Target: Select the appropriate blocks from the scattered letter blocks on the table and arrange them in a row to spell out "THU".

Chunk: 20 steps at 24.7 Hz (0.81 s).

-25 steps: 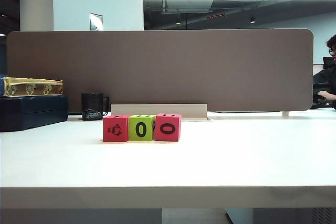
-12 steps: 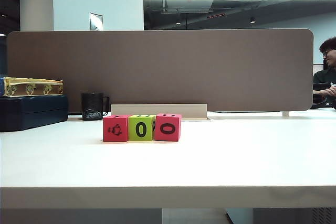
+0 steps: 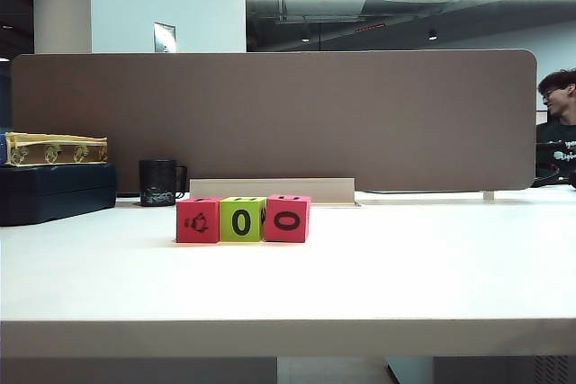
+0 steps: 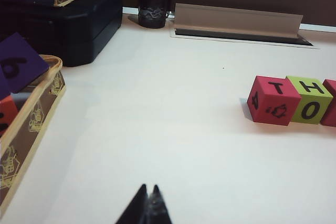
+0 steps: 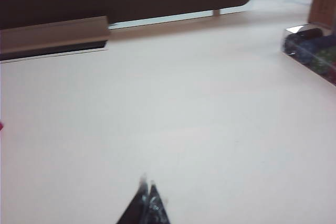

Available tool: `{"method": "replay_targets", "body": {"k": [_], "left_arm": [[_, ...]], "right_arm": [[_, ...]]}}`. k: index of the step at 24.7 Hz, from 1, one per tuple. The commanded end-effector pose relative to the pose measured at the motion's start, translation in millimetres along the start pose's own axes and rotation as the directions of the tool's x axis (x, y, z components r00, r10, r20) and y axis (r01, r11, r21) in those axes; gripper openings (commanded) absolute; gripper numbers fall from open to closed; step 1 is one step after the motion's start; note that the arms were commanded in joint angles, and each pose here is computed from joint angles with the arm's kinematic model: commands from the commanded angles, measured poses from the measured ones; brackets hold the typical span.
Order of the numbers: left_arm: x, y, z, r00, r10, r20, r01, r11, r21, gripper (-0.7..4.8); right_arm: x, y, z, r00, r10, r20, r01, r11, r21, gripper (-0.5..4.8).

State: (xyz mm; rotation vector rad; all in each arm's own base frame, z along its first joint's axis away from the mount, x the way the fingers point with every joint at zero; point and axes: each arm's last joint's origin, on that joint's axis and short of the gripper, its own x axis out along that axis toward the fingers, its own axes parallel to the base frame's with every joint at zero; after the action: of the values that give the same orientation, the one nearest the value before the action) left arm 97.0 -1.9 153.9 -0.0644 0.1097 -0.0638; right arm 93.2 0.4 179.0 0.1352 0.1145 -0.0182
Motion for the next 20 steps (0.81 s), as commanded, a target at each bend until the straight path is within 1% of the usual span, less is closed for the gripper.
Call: {"method": "replay_targets", "body": {"k": [1,4,9,11,14,18,20], "left_arm": [[0,0.1,2,1.000,0.002,0.011,-0.002,1.000,0.001,-0.05],[0,0.1,2,1.000,0.001,0.012,-0.001,1.000,0.001,-0.05],[0,0.1,2,1.000,0.001,0.012,-0.001,1.000,0.001,-0.05],[0,0.1,2,1.000,0.002,0.012,-0.002,1.000,0.001,-0.05],[0,0.1,2,1.000,0.002,0.012,-0.002,1.000,0.001,-0.05],[0,0.1,2,1.000,0.002,0.011,-0.002,1.000,0.000,-0.05],[0,0.1,2,1.000,0.001,0.011,-0.001,1.000,0.001,-0.05]], "right_arm": [[-2,-3,1,0.998,-0.017,0.068,0.016,1.000,0.013,-0.04],[-1,-3,-3,0.998,-0.003,0.059,0.002,1.000,0.012,-0.04],[6,-5,-21,1.000,-0.002,0.030,0.001,1.000,0.024,-0.04],[7,-6,-24,1.000,-0.005,0.009,0.005,1.000,0.019,-0.04],[7,-5,-25,1.000,-0.003,0.007,0.003,1.000,0.012,-0.04],[6,-3,-32,0.997,0.024,-0.073,-0.027,0.999,-0.038,-0.04],[6,-2,-32,0.996,0.044,-0.072,-0.049,0.997,-0.068,-0.04]]}}
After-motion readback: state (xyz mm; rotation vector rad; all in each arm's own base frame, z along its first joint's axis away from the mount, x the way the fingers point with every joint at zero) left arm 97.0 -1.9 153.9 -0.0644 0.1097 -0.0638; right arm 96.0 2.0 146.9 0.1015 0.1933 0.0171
